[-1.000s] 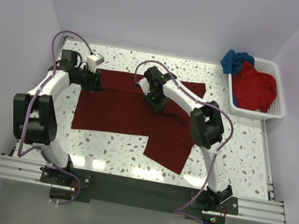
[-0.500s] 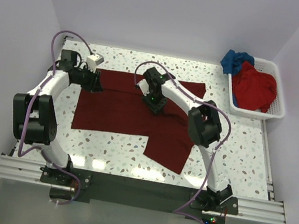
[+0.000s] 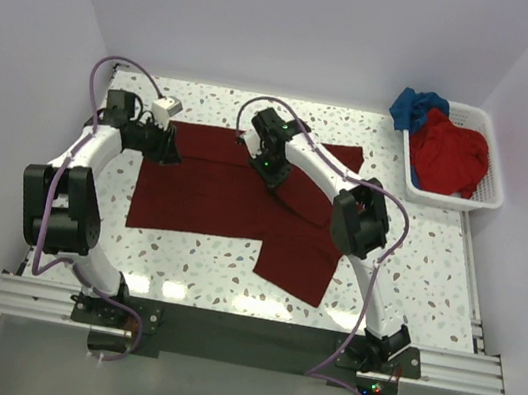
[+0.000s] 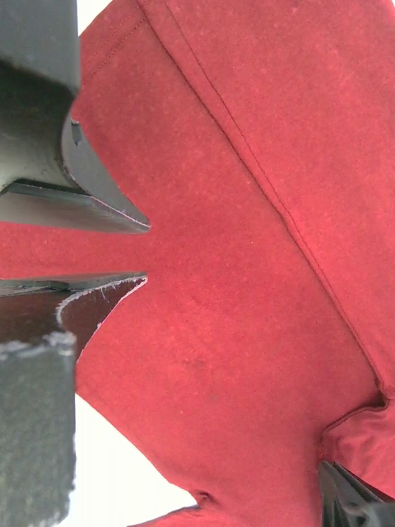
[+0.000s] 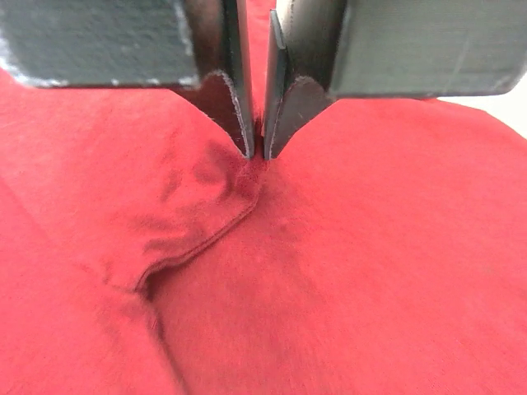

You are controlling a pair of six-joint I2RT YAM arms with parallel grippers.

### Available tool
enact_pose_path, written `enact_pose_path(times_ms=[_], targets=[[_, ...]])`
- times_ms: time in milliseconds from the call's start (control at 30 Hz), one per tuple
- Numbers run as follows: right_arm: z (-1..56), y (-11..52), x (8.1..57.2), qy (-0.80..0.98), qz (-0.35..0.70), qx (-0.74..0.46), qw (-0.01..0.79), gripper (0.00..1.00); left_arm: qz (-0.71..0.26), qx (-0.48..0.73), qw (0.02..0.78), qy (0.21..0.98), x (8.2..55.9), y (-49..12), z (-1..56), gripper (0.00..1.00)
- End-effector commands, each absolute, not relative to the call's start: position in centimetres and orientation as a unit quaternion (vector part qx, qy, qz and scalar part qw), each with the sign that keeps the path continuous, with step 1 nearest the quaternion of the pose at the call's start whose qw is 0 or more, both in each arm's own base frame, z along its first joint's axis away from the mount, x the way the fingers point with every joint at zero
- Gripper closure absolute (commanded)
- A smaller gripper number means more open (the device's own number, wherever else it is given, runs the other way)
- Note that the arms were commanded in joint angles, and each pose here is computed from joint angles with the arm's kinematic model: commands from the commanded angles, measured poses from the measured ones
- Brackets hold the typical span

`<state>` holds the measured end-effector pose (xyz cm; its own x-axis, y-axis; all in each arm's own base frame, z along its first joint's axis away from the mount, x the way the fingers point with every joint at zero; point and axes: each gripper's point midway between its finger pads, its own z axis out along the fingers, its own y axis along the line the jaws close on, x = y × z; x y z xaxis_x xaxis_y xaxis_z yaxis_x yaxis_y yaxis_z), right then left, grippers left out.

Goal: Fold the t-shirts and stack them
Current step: Fold the tshirt

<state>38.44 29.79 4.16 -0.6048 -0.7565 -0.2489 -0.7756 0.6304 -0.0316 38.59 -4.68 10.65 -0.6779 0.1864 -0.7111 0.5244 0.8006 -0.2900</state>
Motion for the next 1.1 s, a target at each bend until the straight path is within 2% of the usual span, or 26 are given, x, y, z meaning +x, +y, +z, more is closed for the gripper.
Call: enact_pose_path(times_ms=[0, 100, 167, 200, 267, 333, 533, 700, 733, 800, 867, 900, 933, 1067], targets=[[5.5, 31.6, 38.1, 0.905, 0.074, -0.401, 0.122, 0.89, -0.251, 0.205, 0.365, 0.873, 39.2, -4.6, 11.3, 0.70], [5.4, 32.0, 38.0, 0.910, 0.085, -0.389, 0.117, 0.90, -0.251, 0.204, 0.363, 0.874, 39.2, -4.5, 11.1, 0.70], [5.3, 32.1, 38.0, 0.911, 0.087, -0.387, 0.116, 0.88, -0.251, 0.202, 0.361, 0.875, 39.2, -4.4, 11.0, 0.70], [5.3, 32.1, 37.9, 0.911, 0.086, -0.386, 0.114, 0.75, -0.250, 0.202, 0.362, 0.875, 39.3, -4.4, 11.0, 0.70], [5.3, 31.8, 37.8, 0.911, 0.084, -0.388, 0.110, 0.55, -0.249, 0.204, 0.363, 0.875, 39.2, -4.3, 11.1, 0.69], [5.8, 31.3, 37.4, 0.909, 0.082, -0.395, 0.108, 0.47, -0.249, 0.205, 0.361, 0.875, 39.1, -4.3, 11.0, 0.69], [8.0, 28.5, 36.3, 0.899, 0.087, -0.415, 0.108, 0.47, -0.243, 0.225, 0.362, 0.871, 38.5, -3.5, 11.6, 0.69], [11.8, 21.5, 35.2, 0.878, 0.089, -0.453, 0.124, 0.52, -0.233, 0.308, 0.336, 0.859, 35.1, -2.0, 11.4, 0.69], [10.5, 19.7, 33.6, 0.877, 0.089, -0.461, 0.097, 0.52, -0.232, 0.324, 0.329, 0.856, 34.3, -1.8, 11.3, 0.69], [12.1, 16.6, 32.9, 0.860, 0.073, -0.492, 0.113, 0.52, -0.232, 0.360, 0.307, 0.850, 32.2, -1.2, 10.9, 0.69], [11.0, 13.9, 30.5, 0.848, 0.048, -0.521, 0.084, 0.54, -0.245, 0.370, 0.283, 0.850, 30.1, -0.8, 10.5, 0.68], [12.1, 13.4, 29.9, 0.832, 0.039, -0.543, 0.106, 0.54, -0.244, 0.395, 0.281, 0.840, 29.5, -0.7, 10.2, 0.68], [11.0, 12.5, 28.2, 0.829, 0.041, -0.551, 0.086, 0.54, -0.249, 0.399, 0.274, 0.838, 28.7, -0.8, 10.0, 0.67], [10.0, 11.7, 26.6, 0.817, 0.026, -0.567, 0.102, 0.55, -0.229, 0.429, 0.270, 0.831, 26.7, -0.6, 9.0, 0.66]])
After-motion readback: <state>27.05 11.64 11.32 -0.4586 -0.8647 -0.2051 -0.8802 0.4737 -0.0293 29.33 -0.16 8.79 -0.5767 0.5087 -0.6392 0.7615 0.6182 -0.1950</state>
